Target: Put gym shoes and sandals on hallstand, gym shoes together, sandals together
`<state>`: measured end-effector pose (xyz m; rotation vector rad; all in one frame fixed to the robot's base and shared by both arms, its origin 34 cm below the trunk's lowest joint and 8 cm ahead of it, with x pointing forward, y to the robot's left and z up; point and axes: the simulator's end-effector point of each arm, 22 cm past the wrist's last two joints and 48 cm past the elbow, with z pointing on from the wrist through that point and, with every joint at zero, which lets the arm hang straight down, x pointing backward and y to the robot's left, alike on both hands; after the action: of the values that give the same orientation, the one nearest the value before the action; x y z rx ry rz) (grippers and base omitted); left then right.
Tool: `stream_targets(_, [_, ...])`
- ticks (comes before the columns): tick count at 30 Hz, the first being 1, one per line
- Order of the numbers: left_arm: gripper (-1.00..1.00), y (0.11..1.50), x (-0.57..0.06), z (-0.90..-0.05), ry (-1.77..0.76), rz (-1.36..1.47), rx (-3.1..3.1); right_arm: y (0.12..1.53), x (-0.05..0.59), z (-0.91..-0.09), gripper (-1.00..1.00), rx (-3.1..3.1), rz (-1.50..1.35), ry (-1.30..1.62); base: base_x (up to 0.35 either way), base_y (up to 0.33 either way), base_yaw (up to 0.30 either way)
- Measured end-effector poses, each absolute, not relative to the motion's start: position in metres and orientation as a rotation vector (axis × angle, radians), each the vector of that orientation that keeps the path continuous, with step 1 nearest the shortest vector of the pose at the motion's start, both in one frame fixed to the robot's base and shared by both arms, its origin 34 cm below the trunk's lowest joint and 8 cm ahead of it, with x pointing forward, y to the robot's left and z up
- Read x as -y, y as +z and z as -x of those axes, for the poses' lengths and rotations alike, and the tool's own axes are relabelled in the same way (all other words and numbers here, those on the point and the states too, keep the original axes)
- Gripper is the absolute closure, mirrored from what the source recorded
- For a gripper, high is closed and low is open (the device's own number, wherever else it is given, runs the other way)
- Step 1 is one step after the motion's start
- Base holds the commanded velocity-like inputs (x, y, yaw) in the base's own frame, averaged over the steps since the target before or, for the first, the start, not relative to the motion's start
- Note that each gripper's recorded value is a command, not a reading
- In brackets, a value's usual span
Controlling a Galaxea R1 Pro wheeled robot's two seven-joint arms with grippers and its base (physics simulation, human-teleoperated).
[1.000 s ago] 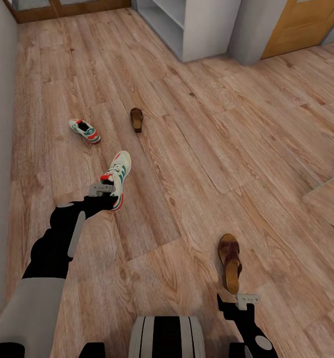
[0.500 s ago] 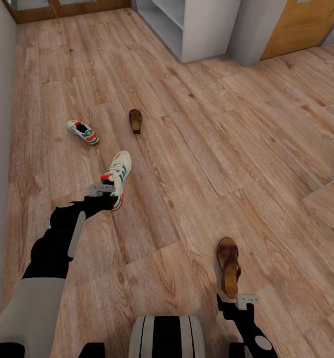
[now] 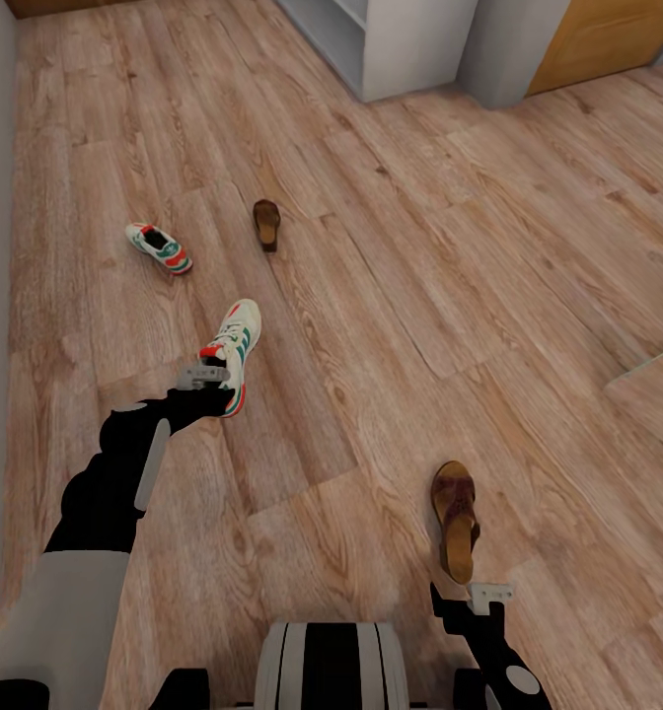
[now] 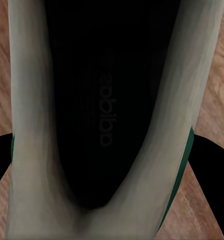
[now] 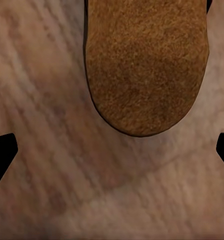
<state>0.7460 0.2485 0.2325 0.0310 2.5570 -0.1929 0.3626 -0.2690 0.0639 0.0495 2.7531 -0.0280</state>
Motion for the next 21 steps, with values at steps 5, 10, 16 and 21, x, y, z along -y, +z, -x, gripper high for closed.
stream_targets(5, [1.0, 0.2315, -0.2485, -0.7456, -0.193, -0.031, -2.559, 0.0635, 0.269, -0.362, -1.0, -2.755, -0.049, -0.028, 0.0, 0.0, 0.0])
stream_targets(10, [1.0, 0.2314, -0.2487, -0.7455, -0.192, -0.03, -2.559, 0.0634, 0.2689, -0.3619, -1.0, -2.755, -0.049, -0.028, 0.009, -0.004, 0.0])
stream_targets(16, [1.0, 0.2317, -0.2487, -0.7456, -0.192, -0.03, -2.558, 0.0637, 0.2691, -0.362, -1.0, -2.754, -0.05, -0.028, 0.205, -0.106, 0.0])
stream_targets(21, [1.0, 0.2314, -0.2486, -0.7455, -0.192, -0.03, -2.559, 0.0635, 0.2688, -0.3619, -1.0, -2.755, -0.049, -0.027, 0.052, -0.028, 0.0])
